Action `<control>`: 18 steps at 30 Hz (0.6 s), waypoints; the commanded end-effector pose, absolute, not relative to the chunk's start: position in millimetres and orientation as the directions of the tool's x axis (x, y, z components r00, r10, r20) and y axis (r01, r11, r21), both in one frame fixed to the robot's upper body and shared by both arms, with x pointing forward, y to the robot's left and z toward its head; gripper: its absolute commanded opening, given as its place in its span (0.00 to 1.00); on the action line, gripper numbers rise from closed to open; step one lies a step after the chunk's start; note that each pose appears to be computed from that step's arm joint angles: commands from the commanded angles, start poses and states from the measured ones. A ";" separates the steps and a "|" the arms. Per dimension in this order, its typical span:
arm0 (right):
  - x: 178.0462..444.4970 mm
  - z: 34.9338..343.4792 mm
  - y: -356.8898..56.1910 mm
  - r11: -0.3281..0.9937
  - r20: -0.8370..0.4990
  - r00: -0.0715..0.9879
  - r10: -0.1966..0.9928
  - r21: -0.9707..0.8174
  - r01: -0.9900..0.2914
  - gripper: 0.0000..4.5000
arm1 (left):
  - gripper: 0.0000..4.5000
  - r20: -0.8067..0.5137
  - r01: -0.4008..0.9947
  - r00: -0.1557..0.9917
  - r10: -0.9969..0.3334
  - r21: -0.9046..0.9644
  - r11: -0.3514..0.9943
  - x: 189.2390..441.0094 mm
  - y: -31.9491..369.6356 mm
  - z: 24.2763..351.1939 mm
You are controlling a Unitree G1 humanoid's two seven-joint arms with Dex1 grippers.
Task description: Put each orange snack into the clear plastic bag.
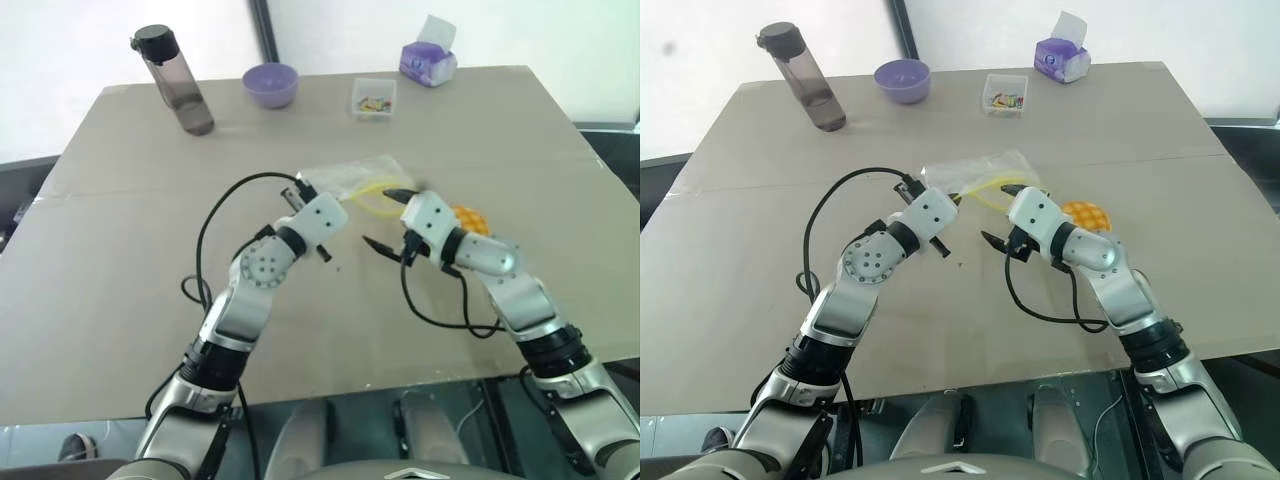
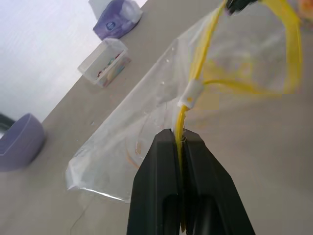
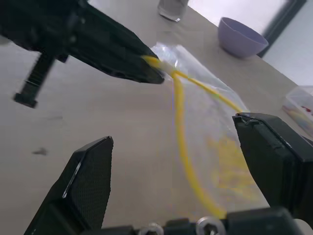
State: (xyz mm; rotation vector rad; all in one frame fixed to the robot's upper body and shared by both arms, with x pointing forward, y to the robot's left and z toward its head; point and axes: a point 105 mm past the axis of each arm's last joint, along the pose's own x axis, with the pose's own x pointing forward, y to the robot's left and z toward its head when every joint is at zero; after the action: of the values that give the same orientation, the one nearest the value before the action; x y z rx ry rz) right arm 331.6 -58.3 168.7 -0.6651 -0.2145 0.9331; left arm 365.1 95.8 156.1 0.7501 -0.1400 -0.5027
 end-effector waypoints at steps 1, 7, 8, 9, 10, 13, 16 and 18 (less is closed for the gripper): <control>332.0 202.0 -108.3 0.623 0.001 0.673 0.740 -0.379 -0.685 0.97 | 0.00 0.000 0.334 0.887 -0.461 0.688 0.644 367.6 99.5 170.3; 342.2 187.0 -188.2 0.839 -0.054 0.862 0.504 -0.210 -0.503 0.97 | 0.00 0.004 0.337 0.887 -0.462 0.680 0.652 366.5 97.1 169.8; 338.7 182.0 -193.0 0.844 -0.066 0.865 0.498 -0.194 -0.501 0.97 | 0.00 0.005 0.336 0.887 -0.461 0.679 0.653 367.0 97.0 170.2; 335.7 177.1 -195.9 0.848 -0.079 0.865 0.495 -0.174 -0.501 0.97 | 0.00 0.006 0.335 0.888 -0.460 0.677 0.655 367.5 97.1 170.4; 333.2 171.0 -197.6 0.853 -0.094 0.866 0.491 -0.148 -0.500 0.97 | 0.00 0.006 0.334 0.889 -0.458 0.676 0.657 367.6 97.3 170.4; 328.7 155.1 -197.9 0.862 -0.130 0.865 0.484 -0.096 -0.497 0.97 | 0.00 0.001 0.340 0.888 -0.460 0.672 0.658 366.3 97.9 168.3; 331.2 134.4 -204.3 0.878 -0.198 0.880 0.432 -0.129 -0.460 0.97 | 0.00 -0.012 0.357 0.881 -0.473 0.673 0.648 364.2 97.3 165.0; 334.9 124.5 -210.2 0.888 -0.245 0.890 0.385 -0.163 -0.429 0.97 | 0.00 -0.016 0.362 0.878 -0.478 0.675 0.643 364.0 96.8 164.0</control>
State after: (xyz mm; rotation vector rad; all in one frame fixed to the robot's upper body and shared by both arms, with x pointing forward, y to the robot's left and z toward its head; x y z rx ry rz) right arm 332.1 -204.3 123.0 -0.1628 0.2116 0.4646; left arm 366.9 99.2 154.1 0.7188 -0.1241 -0.4766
